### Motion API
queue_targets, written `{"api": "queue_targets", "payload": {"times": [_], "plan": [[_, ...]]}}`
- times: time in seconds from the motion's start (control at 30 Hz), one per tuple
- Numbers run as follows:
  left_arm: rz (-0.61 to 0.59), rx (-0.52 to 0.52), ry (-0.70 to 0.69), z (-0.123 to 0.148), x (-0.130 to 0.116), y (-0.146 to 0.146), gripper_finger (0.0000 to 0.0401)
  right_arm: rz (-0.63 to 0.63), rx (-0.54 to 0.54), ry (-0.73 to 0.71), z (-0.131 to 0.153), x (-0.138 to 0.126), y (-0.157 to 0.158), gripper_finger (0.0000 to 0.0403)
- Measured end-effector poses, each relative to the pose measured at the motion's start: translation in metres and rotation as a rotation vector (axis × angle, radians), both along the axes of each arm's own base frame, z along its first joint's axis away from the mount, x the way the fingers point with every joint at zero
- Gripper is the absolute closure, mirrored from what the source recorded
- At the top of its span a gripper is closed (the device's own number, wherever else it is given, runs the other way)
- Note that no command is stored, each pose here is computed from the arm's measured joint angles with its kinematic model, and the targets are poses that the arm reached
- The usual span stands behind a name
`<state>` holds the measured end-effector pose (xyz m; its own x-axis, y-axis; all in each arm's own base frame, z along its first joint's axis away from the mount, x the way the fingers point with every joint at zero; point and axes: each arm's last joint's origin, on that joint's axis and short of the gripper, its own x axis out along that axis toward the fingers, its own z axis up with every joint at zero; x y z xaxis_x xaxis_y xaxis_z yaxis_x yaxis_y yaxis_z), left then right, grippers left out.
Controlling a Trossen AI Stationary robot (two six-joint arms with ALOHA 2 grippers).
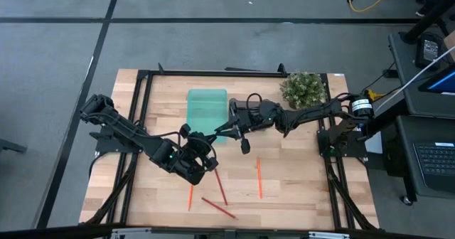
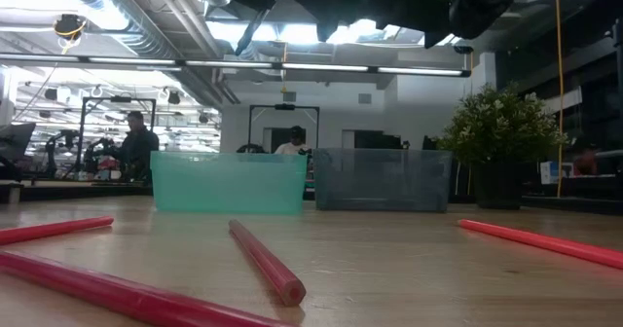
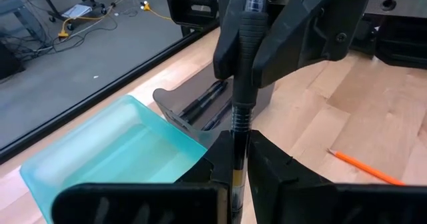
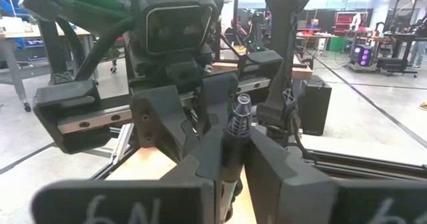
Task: Sort pens & pencils
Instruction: Put the black pen into the black bin
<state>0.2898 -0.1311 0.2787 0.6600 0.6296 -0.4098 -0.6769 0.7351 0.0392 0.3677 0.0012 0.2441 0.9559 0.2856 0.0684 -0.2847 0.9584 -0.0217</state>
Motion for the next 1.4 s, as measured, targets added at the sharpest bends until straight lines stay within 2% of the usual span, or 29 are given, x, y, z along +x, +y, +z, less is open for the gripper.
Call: {"api": "queue_targets", "payload": {"times": [0.23, 0.57, 0.83, 0.97, 1.13, 1.4], "plan": [[-0.005, 0.008, 0.007, 0.000, 0.000, 0.000, 0.0379, 0.000, -0.004, 0.002, 0.000, 0.000, 0.000, 0.0358], [-0.015, 0.032, 0.024, 0.000, 0.000, 0.000, 0.0326, -0.007, -0.029, 0.017, -0.003, 0.000, 0.000, 0.0360], [-0.015, 0.064, 0.054, 0.000, 0.000, 0.003, 0.0321, -0.009, -0.033, 0.019, -0.004, 0.000, -0.001, 0.0360], [0.000, 0.093, 0.097, -0.002, -0.003, 0.007, 0.0319, -0.081, -0.056, 0.100, -0.008, -0.002, -0.010, 0.0360], [0.056, 0.104, 0.147, -0.006, -0.006, 0.020, 0.0317, -0.212, -0.136, 0.240, -0.006, -0.013, -0.023, 0.0360], [0.147, 0.091, 0.211, -0.011, -0.011, 0.038, 0.0316, -0.351, -0.218, 0.329, 0.021, -0.040, -0.044, 0.0360]]}}
